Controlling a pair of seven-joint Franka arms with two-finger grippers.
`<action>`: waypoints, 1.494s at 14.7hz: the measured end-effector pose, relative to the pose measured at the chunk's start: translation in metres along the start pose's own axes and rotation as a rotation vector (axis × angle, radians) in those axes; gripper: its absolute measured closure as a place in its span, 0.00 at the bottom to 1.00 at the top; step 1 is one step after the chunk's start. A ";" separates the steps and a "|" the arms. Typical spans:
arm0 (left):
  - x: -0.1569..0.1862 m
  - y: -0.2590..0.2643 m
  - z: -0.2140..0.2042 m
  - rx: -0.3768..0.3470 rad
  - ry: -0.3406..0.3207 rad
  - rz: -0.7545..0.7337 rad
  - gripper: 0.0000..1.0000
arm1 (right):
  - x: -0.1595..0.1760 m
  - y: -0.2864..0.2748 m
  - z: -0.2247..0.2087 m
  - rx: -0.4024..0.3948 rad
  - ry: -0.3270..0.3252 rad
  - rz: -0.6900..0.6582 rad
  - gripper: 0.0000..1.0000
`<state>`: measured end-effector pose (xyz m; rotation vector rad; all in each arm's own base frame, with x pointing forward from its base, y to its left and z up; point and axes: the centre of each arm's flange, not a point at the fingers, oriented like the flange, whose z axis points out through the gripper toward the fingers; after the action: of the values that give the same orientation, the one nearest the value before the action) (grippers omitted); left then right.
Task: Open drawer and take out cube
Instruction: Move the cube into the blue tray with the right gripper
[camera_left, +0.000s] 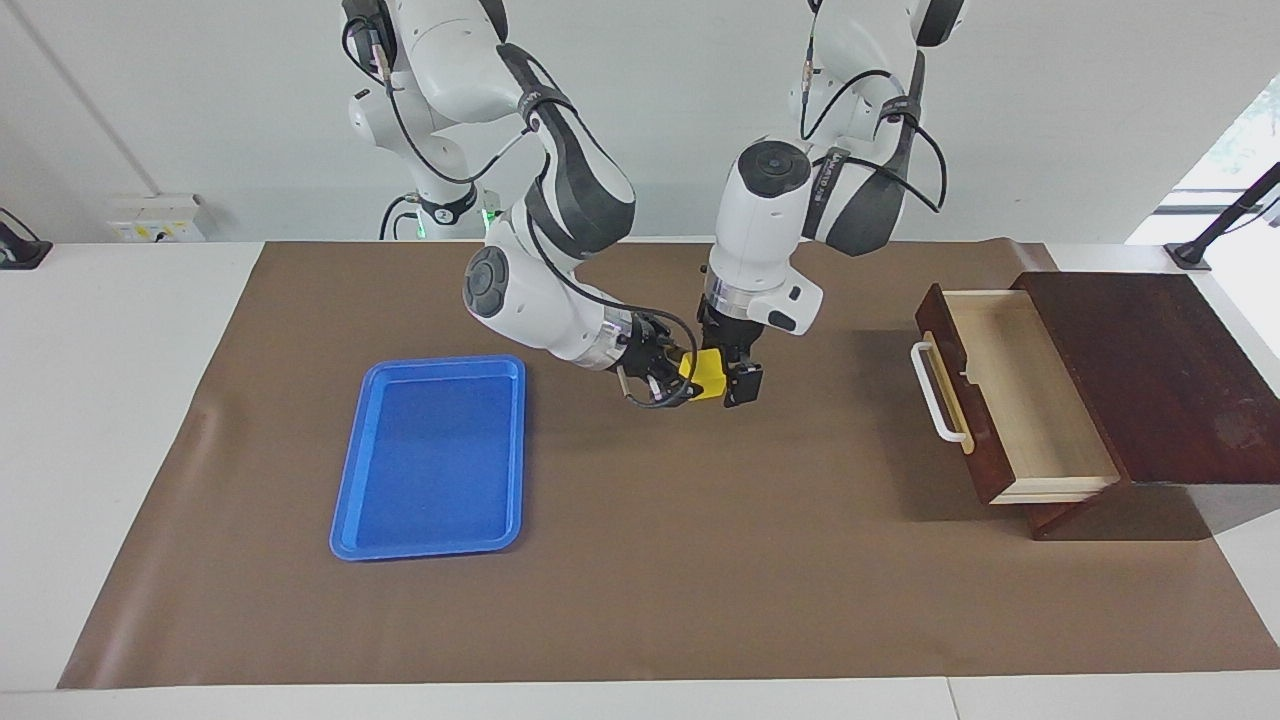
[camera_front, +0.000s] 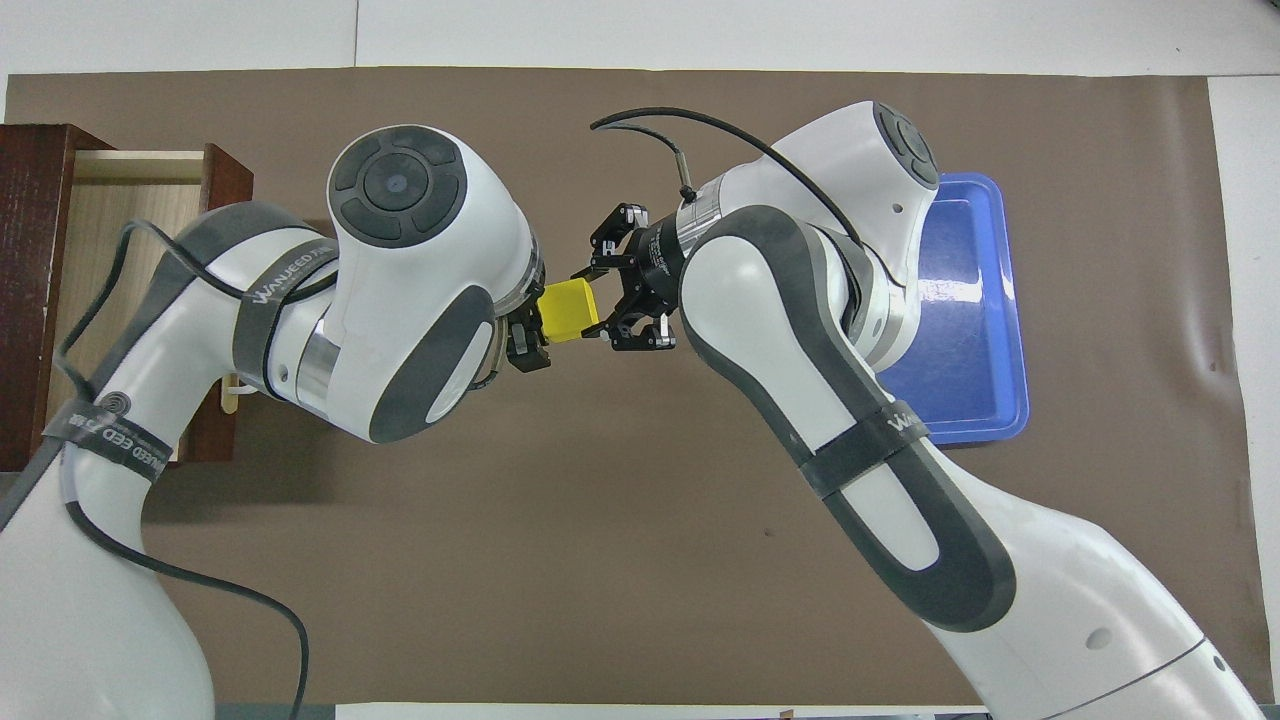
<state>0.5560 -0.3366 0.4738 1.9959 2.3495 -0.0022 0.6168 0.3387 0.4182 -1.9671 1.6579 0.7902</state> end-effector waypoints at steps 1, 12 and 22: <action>0.007 0.003 -0.006 0.000 0.002 0.006 0.00 | 0.003 -0.001 -0.003 0.004 0.000 0.005 0.45; 0.142 0.061 0.004 0.061 0.052 0.103 0.00 | 0.206 -0.001 -0.142 0.045 -0.055 0.055 0.45; 0.228 0.086 0.018 0.052 0.045 0.183 0.00 | 0.352 0.068 -0.170 0.125 -0.046 0.172 0.45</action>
<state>0.6051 -0.0981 0.4489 2.2513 2.2050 -0.0101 0.6141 -0.0422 0.3075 -1.7268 1.8212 0.7669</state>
